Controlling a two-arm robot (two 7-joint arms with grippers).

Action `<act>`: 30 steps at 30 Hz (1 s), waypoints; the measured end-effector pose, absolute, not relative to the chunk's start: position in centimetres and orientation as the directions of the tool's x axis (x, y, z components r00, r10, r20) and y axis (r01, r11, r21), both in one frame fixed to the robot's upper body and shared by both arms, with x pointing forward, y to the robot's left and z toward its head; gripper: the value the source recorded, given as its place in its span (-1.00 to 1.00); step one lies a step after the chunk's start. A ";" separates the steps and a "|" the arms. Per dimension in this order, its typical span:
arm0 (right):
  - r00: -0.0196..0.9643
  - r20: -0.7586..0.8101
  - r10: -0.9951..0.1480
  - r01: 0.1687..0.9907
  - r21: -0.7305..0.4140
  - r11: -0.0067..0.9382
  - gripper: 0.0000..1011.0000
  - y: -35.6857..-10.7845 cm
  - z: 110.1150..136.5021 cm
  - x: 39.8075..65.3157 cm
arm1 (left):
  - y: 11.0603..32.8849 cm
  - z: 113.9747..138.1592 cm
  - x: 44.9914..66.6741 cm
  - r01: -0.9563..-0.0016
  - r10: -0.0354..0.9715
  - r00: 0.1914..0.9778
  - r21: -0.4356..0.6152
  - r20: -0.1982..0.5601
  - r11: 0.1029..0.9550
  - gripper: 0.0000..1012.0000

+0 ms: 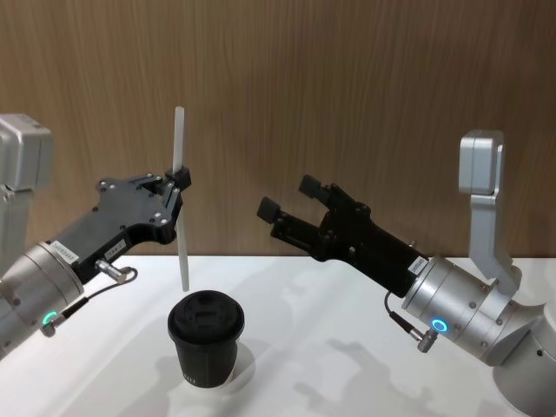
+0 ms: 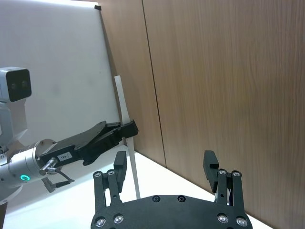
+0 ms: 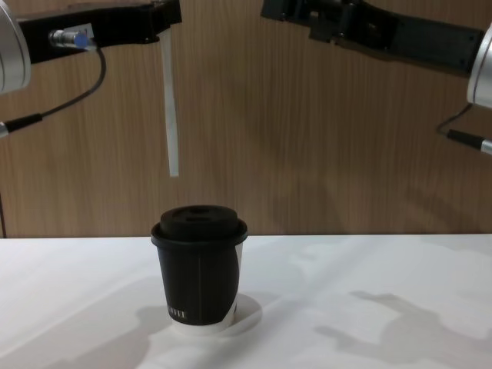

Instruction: Pick up the straw with one hand, pass it to the other hand, and insert it into the cup.

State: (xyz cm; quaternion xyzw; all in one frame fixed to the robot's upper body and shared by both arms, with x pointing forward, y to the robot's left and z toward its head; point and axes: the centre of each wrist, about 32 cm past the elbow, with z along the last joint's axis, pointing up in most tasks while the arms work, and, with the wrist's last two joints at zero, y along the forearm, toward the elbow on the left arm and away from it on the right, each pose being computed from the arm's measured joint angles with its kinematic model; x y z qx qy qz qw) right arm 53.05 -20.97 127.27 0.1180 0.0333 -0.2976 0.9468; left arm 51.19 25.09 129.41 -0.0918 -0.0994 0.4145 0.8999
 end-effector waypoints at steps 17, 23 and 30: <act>0.821 -0.133 -0.556 0.571 0.204 0.795 0.98 -21.0 127.3 53.0 | 24.9 128.2 51.7 -0.734 0.770 0.629 -0.244 0.109 0.634 -1.00; 0.821 -0.133 -0.556 0.571 0.203 0.795 0.98 -21.0 127.3 53.0 | 24.6 127.8 52.1 -0.735 0.771 0.626 -0.244 0.113 0.632 -0.99; 0.821 -0.133 -0.556 0.571 0.204 0.795 0.98 -21.0 127.3 53.0 | 24.2 127.5 52.6 -0.732 0.770 0.627 -0.247 0.117 0.634 -1.00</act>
